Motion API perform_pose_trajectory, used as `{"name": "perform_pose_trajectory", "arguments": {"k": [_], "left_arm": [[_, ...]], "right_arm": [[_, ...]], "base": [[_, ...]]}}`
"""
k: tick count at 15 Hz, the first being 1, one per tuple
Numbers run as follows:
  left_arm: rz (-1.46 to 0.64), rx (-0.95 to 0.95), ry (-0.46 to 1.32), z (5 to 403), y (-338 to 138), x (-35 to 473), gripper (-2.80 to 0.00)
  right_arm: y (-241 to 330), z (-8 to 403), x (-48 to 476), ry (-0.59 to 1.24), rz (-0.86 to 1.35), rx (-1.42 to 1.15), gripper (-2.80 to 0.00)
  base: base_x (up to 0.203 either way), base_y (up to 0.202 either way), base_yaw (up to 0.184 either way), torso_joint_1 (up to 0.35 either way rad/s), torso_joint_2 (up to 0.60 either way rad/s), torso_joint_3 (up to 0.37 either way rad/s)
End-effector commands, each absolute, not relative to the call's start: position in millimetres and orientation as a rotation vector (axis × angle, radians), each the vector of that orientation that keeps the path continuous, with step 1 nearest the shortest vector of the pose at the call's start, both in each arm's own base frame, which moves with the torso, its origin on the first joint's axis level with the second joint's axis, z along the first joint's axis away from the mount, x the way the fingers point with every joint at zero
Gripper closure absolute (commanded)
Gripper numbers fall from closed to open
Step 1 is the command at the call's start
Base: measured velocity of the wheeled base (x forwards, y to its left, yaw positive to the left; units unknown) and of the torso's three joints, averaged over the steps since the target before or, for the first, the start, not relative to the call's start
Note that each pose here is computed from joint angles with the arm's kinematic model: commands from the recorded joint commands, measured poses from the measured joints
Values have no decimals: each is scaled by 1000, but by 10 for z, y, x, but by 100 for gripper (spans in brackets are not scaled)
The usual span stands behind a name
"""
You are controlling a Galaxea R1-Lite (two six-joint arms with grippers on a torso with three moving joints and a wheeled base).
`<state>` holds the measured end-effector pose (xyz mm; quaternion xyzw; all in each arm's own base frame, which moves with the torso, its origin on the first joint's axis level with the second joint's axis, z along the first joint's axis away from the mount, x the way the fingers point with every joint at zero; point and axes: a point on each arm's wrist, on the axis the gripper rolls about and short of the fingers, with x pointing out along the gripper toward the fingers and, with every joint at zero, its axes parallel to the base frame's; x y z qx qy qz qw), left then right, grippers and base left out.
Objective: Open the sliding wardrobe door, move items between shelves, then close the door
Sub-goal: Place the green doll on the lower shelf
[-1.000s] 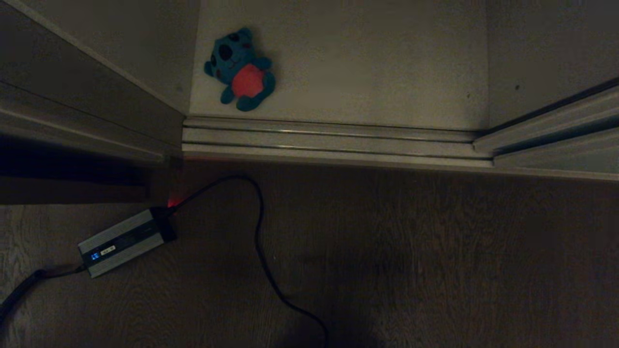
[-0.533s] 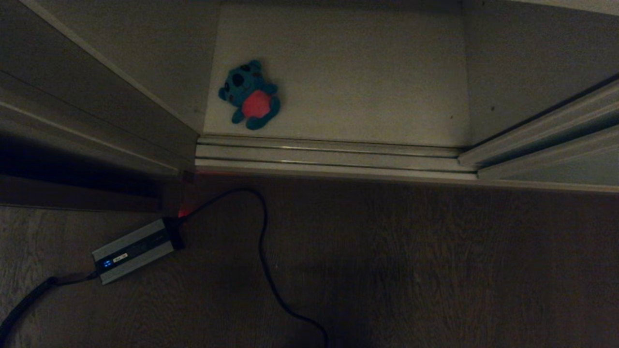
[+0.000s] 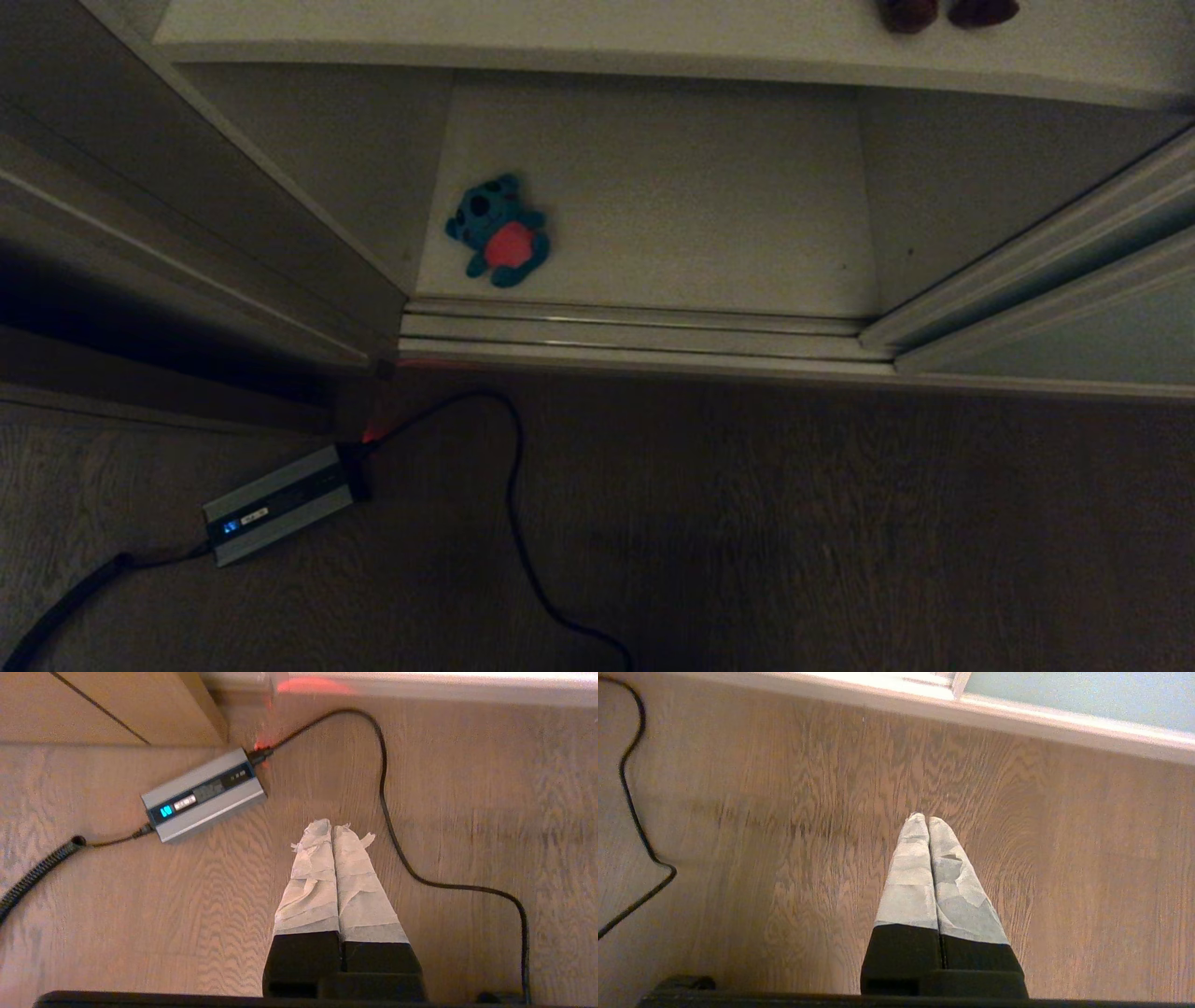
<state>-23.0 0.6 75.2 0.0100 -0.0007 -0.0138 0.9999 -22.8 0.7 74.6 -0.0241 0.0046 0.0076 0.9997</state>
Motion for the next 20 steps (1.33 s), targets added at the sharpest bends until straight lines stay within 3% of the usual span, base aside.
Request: {"name": "perform_pose_trajectory", "arguments": {"k": [1, 20], "left_arm": [[-29, 23, 1, 751, 5, -229, 0], [-31, 31, 4, 748, 5, -229, 0]], "right_arm": [[8, 737, -226, 12, 16, -49, 0], [8, 737, -226, 12, 16, -49, 0]], "base": [[0, 0, 0, 0, 4, 203], [0, 0, 0, 2, 1, 202]]}}
